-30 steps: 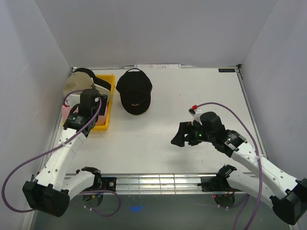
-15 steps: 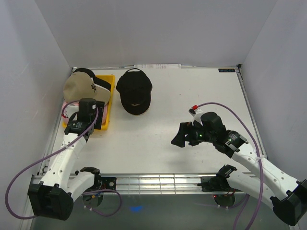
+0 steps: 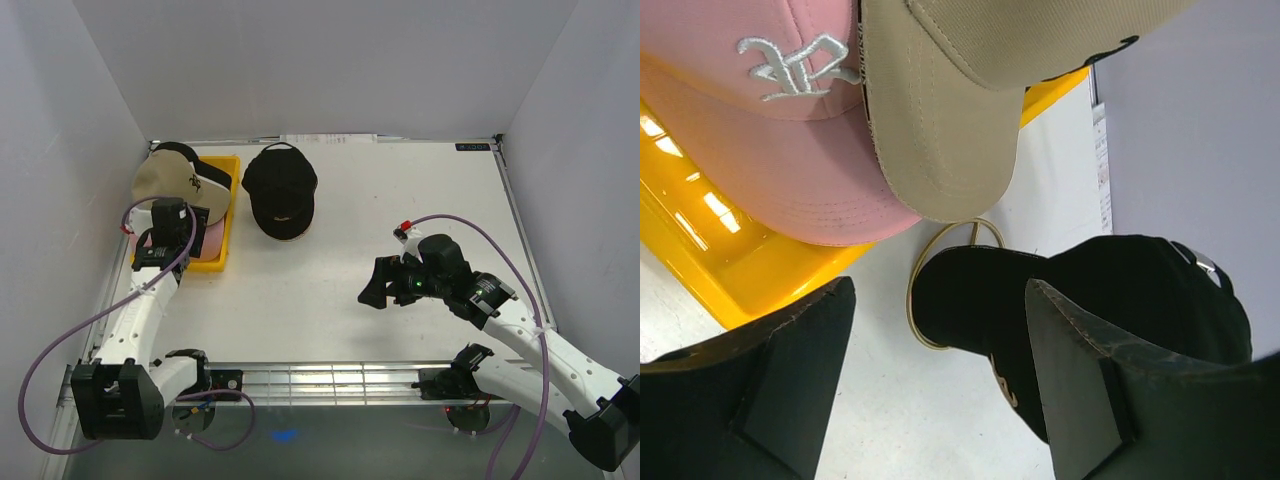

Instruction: Stack the hats

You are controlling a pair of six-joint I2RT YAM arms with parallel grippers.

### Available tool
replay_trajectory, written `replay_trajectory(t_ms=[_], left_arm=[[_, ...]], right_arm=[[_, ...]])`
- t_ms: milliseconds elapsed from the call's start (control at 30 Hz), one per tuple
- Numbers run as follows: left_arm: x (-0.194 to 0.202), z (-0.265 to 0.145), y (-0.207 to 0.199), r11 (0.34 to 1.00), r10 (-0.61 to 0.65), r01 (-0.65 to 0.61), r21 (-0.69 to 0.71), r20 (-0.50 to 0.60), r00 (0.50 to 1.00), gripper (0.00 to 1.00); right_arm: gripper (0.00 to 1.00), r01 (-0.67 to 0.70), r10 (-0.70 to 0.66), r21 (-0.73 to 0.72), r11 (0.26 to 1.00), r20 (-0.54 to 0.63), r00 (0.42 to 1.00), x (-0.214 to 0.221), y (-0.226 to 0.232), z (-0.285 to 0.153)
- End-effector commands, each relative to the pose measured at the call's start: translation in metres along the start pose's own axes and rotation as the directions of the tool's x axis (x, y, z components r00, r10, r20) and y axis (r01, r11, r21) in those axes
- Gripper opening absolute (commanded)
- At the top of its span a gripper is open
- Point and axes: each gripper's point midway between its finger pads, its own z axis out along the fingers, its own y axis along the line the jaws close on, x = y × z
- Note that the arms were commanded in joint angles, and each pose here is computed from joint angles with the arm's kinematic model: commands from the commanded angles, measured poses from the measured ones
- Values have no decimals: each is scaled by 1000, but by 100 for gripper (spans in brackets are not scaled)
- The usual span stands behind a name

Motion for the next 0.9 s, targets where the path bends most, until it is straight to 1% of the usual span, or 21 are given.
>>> replay_trajectory(t_ms=[0,33,400,500,867], left_arm=[[1,2,-11,997,52,-50,61,-28,998,79],[-7,6,-9,997,38,-36,70,-28,999,79],[-18,24,-7,993,71,-67,95,-36,997,79],[-18,27,-9,991,79,-75,111,-39,996,79],[-11,41,6,993,90,-85,84,-62,994,78]], right_arm=[[93,32,-32,-17,999,30,999,-10,6,-4],[93,31,-30,-15,999,29,999,-10,6,-4],[93,33,-32,-8,999,26,999,-9,3,-2],[93,30,-30,-3,1000,23,999,-8,2,-1],[93,32,-32,7,999,16,999,-6,-1,1]])
